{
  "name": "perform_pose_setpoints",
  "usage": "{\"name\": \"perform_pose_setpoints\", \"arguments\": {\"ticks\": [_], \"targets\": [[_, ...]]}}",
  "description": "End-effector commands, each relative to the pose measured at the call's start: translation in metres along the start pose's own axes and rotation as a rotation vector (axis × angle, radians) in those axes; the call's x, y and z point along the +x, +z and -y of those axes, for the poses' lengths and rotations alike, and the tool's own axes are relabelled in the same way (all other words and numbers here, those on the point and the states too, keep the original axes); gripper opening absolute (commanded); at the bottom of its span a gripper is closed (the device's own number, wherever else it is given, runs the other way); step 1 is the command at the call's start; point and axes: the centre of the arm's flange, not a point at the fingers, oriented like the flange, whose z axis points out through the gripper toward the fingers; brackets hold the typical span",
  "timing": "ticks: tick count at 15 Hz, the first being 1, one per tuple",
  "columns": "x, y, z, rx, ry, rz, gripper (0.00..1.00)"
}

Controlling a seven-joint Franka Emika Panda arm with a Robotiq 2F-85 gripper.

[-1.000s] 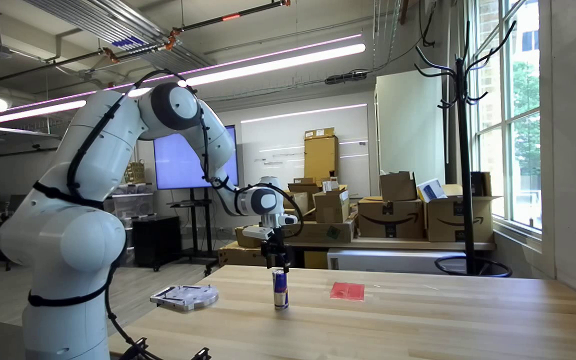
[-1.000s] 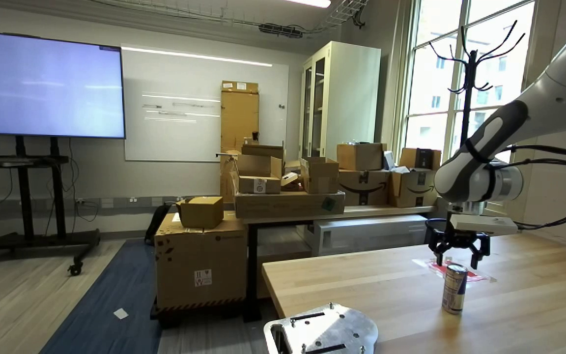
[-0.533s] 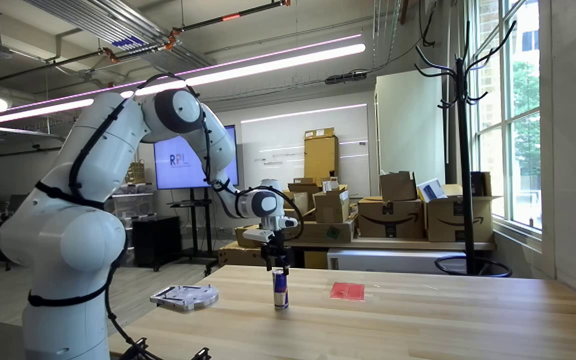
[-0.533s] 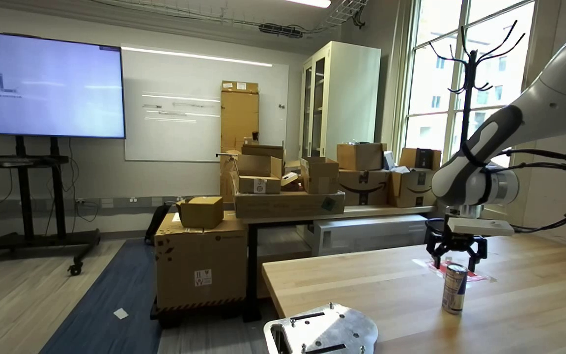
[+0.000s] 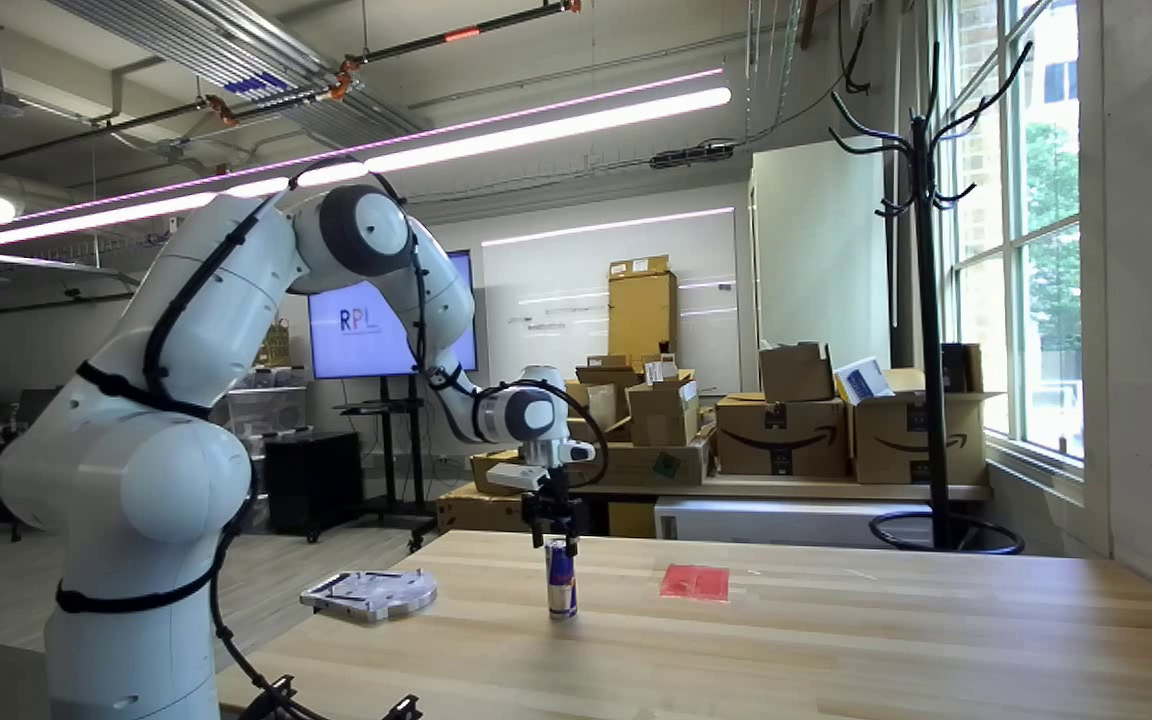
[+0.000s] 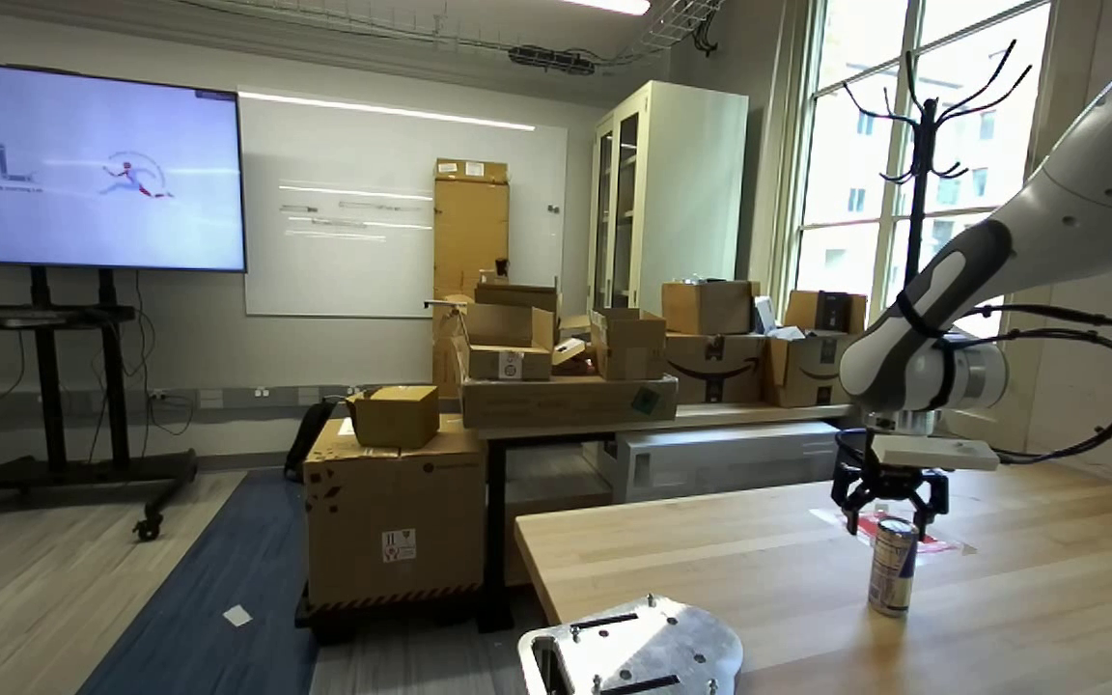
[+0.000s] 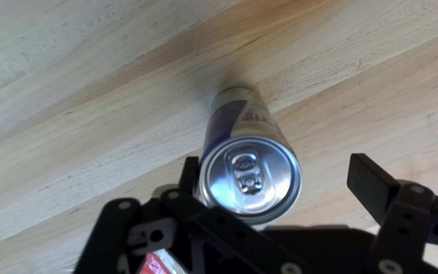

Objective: Put the can on the metal object

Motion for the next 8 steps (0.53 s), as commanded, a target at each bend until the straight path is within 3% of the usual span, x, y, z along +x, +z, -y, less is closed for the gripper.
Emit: {"name": "perform_pose_setpoints", "arguments": {"ticks": [1,3,4,5,8], "targets": [[0.010,0.002,-0.005,0.019,-0.013,-0.002,1.00],[0.008,0.005,-0.006,0.018,-0.014,0.004,1.00],[0.008,0.007,-0.006,0.020,-0.015,0.007,0.92],[0.006,0.009,-0.007,0.019,-0.016,0.009,0.72],[0.005,0.012,-0.009,0.018,-0.015,0.014,0.60]]}}
